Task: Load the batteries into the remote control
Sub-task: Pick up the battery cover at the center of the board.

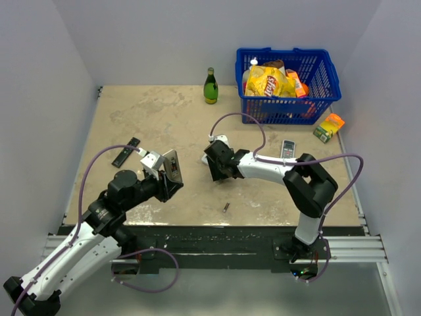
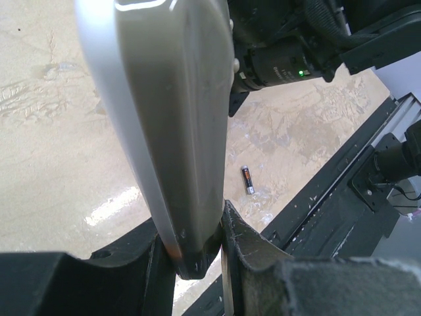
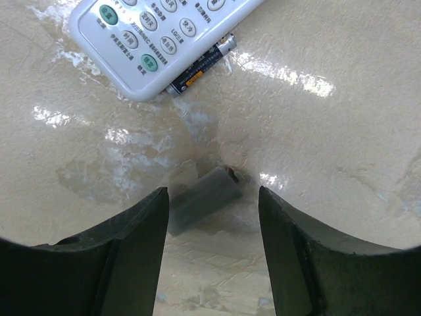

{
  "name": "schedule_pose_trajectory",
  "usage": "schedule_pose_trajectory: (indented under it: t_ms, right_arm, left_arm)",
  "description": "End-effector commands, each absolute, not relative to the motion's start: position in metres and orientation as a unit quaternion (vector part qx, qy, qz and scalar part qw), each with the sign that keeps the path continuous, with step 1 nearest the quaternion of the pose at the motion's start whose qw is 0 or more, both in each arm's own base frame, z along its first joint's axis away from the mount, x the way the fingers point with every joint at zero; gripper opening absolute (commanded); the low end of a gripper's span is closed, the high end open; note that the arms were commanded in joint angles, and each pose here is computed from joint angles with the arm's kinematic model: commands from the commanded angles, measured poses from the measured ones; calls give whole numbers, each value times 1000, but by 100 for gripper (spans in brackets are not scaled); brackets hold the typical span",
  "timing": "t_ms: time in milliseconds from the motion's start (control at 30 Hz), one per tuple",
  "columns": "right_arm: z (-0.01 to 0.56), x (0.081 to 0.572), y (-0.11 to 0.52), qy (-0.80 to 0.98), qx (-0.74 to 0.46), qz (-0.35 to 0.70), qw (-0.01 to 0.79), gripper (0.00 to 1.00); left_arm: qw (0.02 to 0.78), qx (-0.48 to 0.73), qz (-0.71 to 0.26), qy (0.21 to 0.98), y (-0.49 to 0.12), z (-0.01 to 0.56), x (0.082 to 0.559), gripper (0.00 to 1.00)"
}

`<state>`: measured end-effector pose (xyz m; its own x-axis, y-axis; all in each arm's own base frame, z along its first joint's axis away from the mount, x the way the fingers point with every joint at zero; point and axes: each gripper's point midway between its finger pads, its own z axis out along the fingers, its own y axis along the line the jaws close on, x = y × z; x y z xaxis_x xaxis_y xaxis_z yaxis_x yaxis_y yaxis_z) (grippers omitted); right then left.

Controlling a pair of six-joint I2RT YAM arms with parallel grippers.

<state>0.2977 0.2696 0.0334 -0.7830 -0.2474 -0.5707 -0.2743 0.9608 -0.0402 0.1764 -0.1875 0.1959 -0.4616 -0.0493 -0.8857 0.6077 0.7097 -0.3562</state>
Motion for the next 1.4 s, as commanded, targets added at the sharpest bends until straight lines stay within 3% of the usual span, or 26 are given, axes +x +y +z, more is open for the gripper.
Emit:
schedule_pose_trajectory:
  t_ms: [0, 867, 1100, 1367]
  right_arm:
    - [38, 311, 283, 940, -125, 31, 316, 60]
    - [29, 280, 247, 948, -176, -14, 266, 60]
    - [50, 289, 278, 946, -120, 82, 291, 53]
    - [48, 312, 265, 948, -55, 32, 312, 46]
  left_arm:
    - [514, 186, -347, 762, -190, 218, 179, 0]
    - [514, 183, -349, 762, -189, 218, 178, 0]
    - [515, 182, -350, 761, -189, 218, 178, 0]
    - [517, 182, -353, 758, -189, 220, 177, 0]
